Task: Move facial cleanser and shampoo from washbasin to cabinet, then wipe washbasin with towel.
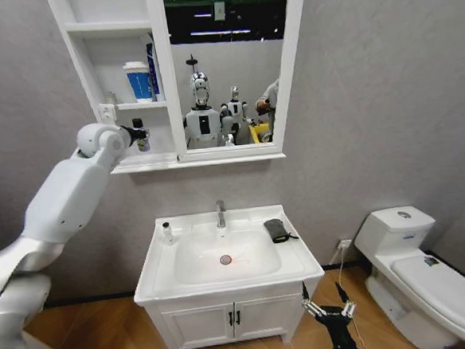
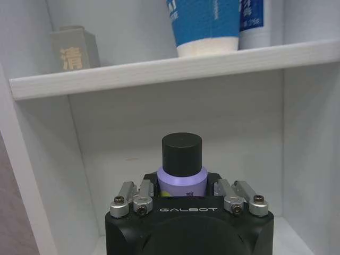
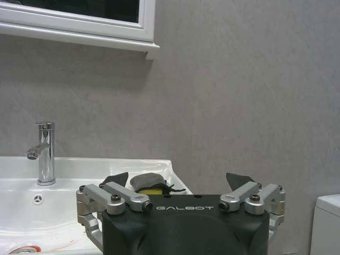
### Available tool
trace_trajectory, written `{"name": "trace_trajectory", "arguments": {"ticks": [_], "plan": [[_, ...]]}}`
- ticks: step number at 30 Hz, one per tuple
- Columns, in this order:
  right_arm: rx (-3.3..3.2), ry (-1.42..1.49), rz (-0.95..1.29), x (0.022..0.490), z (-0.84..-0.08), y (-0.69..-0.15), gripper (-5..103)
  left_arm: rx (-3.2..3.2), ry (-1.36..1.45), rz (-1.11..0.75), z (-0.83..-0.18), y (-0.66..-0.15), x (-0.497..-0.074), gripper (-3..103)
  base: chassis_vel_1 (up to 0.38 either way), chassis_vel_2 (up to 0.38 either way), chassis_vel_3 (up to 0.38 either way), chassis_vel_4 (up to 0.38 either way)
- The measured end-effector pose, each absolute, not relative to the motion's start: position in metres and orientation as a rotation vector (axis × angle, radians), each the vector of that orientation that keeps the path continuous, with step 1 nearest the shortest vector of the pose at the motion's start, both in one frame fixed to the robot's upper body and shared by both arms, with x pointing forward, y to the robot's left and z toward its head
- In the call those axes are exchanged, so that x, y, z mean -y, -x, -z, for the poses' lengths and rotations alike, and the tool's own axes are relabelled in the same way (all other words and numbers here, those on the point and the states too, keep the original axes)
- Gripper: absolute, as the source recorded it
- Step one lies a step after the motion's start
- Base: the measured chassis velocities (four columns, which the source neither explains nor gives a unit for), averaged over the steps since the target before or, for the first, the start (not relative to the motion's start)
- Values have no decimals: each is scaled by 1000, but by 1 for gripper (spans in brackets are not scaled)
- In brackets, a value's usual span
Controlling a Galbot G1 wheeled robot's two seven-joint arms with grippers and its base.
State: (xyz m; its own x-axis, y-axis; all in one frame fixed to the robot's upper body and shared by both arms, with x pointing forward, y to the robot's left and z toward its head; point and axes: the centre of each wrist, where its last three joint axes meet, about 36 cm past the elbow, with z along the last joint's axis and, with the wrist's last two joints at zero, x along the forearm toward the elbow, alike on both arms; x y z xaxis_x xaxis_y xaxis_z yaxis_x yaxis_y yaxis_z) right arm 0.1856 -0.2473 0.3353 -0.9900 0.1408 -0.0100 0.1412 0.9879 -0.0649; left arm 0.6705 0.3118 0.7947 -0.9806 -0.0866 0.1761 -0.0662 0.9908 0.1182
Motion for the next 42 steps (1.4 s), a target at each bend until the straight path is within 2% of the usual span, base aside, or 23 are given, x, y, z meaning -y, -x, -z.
{"name": "trace_trajectory", "arguments": {"ticks": [14, 27, 28, 29, 31, 32, 34, 35, 37, 40, 42], "plan": [[-3121, -255, 106, 251, -334, -188, 100, 2902, -257, 195, -779, -707, -312, 43, 0, 0, 0, 0], [-3115, -276, 115, 255, -333, -191, 100, 2880, -288, 105, -766, -698, -317, 41, 0, 0, 0, 0], [-3115, -277, 115, 255, -333, -191, 100, 2874, -282, 100, -763, -698, -317, 46, 0, 0, 0, 0], [-3115, -277, 115, 255, -333, -191, 100, 2874, -282, 100, -763, -698, -317, 46, 0, 0, 0, 0], [-3117, -278, 111, 254, -333, -191, 100, 2874, -276, 85, -760, -693, -321, 57, 0, 0, 0, 0], [-3117, -278, 111, 254, -333, -191, 100, 2874, -276, 85, -760, -693, -321, 57, 0, 0, 0, 0], [-3121, -284, 108, 252, -332, -190, 100, 2872, -286, 95, -753, -686, -329, 68, 0, 0, 0, 0], [-3121, -284, 108, 252, -332, -190, 100, 2872, -286, 95, -753, -686, -329, 68, 0, 0, 0, 0], [-3124, -288, 106, 250, -331, -189, 100, 2869, -278, 98, -741, -674, -335, 79, 0, 0, 0, 0], [-3125, -289, 107, 250, -331, -188, 100, 2871, -261, 95, -734, -665, -338, 85, 0, 0, 0, 0], [-3128, -289, 109, 250, -331, -187, 100, 2927, -145, 67, -704, -631, -343, 98, 0, 0, 0, 0]]}}
